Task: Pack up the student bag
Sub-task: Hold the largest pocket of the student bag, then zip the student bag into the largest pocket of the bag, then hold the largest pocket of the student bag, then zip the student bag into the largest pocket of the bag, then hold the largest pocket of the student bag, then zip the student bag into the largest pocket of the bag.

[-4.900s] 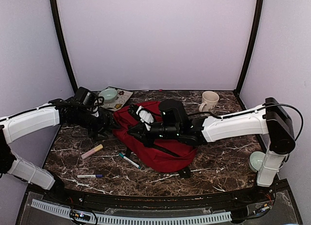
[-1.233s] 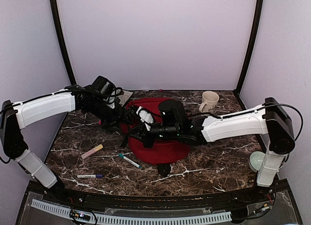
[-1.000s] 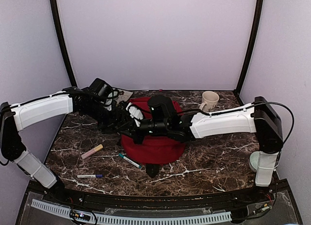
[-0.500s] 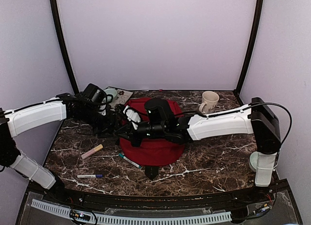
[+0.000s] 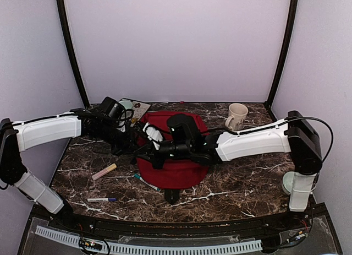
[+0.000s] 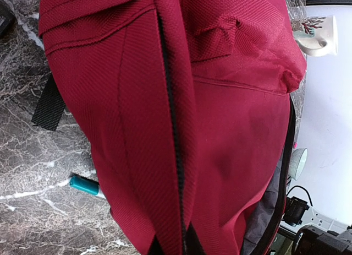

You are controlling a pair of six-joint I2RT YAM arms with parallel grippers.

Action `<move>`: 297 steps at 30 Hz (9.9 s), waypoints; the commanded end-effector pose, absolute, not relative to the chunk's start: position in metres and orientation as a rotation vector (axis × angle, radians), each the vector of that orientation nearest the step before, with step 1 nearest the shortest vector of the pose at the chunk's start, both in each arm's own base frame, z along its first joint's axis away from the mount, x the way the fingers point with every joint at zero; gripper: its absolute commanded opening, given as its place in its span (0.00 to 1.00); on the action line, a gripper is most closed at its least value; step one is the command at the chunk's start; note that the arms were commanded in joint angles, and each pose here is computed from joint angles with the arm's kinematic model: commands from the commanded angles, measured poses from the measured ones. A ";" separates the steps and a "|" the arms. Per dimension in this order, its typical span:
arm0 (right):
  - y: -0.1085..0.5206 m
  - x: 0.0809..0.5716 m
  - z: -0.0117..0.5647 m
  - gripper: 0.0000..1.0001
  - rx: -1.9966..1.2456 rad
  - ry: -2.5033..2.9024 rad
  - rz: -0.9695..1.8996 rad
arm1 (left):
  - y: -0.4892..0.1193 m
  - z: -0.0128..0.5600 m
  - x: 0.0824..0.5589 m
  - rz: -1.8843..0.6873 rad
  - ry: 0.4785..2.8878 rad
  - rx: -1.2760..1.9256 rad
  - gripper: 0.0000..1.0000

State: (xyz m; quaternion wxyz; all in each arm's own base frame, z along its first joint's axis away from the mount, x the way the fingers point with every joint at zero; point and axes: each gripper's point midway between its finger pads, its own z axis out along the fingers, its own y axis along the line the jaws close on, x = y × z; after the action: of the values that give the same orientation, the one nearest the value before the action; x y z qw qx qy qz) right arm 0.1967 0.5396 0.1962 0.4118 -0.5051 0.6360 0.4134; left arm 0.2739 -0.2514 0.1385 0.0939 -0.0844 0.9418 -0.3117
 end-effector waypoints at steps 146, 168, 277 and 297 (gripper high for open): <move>0.467 0.125 0.242 0.00 -1.354 1.560 0.804 | -0.254 0.197 0.317 -0.539 2.690 0.312 0.00; 0.499 0.162 0.242 0.00 -1.334 1.450 0.863 | -0.230 0.213 0.230 -0.733 2.807 -0.061 0.82; 0.352 0.223 0.222 0.00 -1.224 1.652 0.579 | -0.140 0.207 0.246 -0.365 2.771 -0.264 0.00; 0.325 0.229 0.216 0.00 -1.168 1.691 0.589 | -0.152 0.210 0.250 -0.442 2.772 -0.264 0.00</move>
State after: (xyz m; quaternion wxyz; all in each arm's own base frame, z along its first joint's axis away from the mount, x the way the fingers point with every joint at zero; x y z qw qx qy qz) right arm 0.2166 0.3516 0.2213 0.4926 -0.5017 0.6566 0.2729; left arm 0.2485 -0.2023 0.2208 0.1369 -0.0486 0.9566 -0.2525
